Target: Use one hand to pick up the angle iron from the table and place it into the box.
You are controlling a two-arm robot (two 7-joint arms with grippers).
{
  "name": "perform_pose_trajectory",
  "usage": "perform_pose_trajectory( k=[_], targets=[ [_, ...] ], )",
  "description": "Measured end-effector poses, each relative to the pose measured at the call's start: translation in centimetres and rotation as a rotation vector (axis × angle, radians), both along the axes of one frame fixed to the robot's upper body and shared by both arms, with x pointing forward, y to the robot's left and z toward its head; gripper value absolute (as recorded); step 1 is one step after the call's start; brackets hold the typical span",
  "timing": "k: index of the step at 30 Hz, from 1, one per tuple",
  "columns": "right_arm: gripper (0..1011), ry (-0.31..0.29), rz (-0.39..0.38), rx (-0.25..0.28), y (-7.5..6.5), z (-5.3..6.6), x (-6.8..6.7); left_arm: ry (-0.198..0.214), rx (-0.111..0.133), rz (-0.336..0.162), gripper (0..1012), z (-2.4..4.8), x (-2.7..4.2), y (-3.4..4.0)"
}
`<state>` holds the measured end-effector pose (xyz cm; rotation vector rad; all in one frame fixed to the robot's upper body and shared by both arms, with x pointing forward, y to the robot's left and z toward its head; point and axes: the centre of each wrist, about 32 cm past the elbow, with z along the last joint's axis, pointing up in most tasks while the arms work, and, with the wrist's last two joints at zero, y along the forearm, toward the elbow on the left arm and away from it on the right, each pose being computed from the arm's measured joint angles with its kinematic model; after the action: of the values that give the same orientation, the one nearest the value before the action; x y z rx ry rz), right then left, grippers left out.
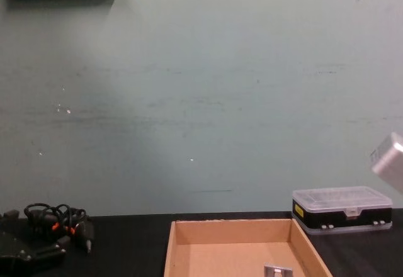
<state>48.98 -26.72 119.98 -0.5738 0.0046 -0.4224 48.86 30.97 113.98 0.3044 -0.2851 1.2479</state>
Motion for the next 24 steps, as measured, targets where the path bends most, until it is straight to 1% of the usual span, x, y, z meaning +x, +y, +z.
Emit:
perform_pose_trajectory(
  k=[15,24],
  targets=[
    [1003,0.013,0.005,0.007,0.8,-1.0,0.6,0.0,0.0,0.0,1000,0.0,0.0,0.0],
    [1003,0.014,0.011,0.007,1.1,-1.3,0.9,0.0,0.0,0.0,1000,0.0,0.0,0.0]
  ],
)
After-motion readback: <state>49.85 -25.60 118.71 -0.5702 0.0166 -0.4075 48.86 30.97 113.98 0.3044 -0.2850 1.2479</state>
